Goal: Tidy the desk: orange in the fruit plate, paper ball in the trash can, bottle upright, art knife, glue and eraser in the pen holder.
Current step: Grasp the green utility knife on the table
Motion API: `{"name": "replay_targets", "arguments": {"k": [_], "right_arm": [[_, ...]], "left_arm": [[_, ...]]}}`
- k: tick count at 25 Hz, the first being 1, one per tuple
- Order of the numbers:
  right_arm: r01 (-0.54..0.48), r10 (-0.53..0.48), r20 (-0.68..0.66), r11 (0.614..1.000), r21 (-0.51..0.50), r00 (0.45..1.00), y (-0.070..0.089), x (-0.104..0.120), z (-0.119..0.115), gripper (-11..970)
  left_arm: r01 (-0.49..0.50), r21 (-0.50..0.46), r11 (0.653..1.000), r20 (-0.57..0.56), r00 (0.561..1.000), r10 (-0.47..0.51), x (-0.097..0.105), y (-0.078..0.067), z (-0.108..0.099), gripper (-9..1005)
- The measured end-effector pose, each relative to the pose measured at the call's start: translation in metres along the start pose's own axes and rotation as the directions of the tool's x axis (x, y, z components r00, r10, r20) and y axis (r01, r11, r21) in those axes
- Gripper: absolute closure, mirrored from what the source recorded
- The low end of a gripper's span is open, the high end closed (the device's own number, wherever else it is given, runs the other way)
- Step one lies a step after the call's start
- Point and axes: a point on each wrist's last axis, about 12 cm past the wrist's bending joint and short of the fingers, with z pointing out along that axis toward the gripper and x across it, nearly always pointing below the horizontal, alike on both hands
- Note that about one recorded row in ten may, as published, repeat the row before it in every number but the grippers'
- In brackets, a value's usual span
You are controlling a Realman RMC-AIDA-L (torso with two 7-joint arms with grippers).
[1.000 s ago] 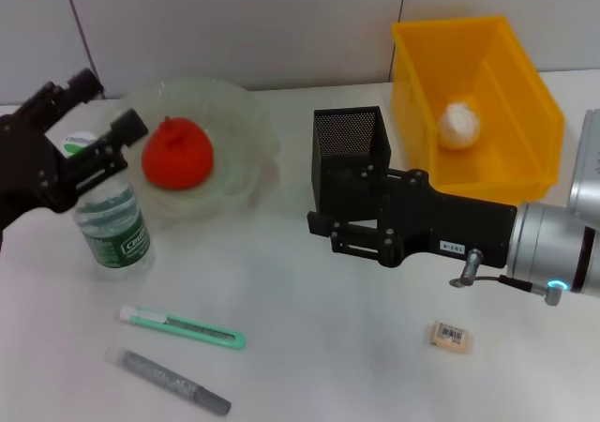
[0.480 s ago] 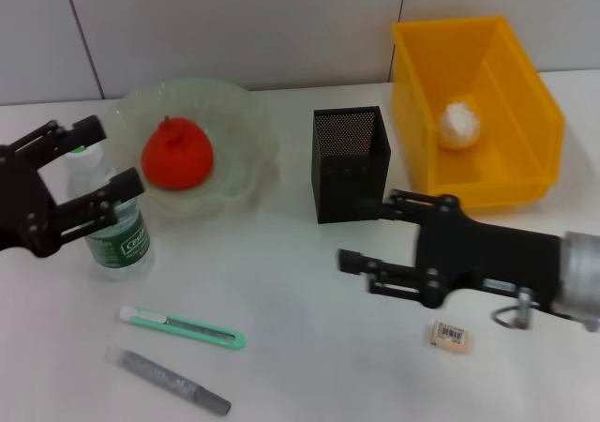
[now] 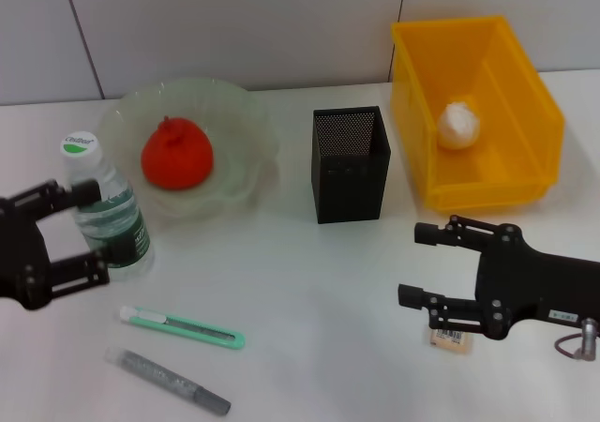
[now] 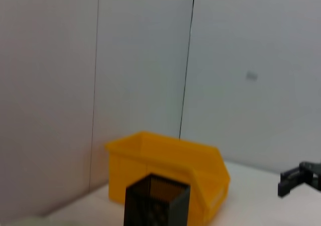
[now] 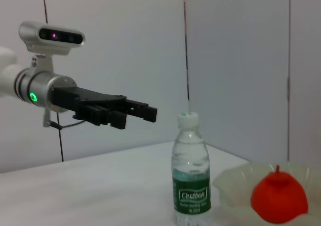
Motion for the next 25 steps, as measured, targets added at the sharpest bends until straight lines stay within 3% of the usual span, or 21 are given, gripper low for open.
{"name": "replay_targets", "arguments": {"k": [5,10,13,18,25], "right_arm": [[-0.02,0.02,-0.019,1.0,-0.004,1.0,0.003,0.007,-0.002,197],[-0.031,0.031,-0.019,1.0,-0.004,0.999,0.005,0.009,-0.002,197],[-0.035,0.035,-0.019,0.999,-0.002,0.999,0.006,0.01,-0.002,197],[-0.041,0.041,-0.016,0.999,-0.001,0.999,0.007,0.011,-0.003,197],[-0.051,0.051,-0.012,0.999,-0.011,0.999,0.006,0.011,0.0,197]], "left_arm": [[-0.005,-0.016,1.0,-0.143,0.99,0.002,-0.004,-0.003,0.003,192],[0.018,-0.017,1.0,-0.315,0.949,-0.023,-0.014,-0.003,0.01,192],[0.022,-0.025,0.999,-0.355,0.934,-0.029,-0.019,-0.003,0.013,192],[0.023,-0.049,0.999,-0.468,0.883,-0.043,-0.033,-0.004,0.024,193],[-0.016,-0.054,0.998,-0.639,0.769,-0.022,-0.046,-0.008,0.054,193]]}}
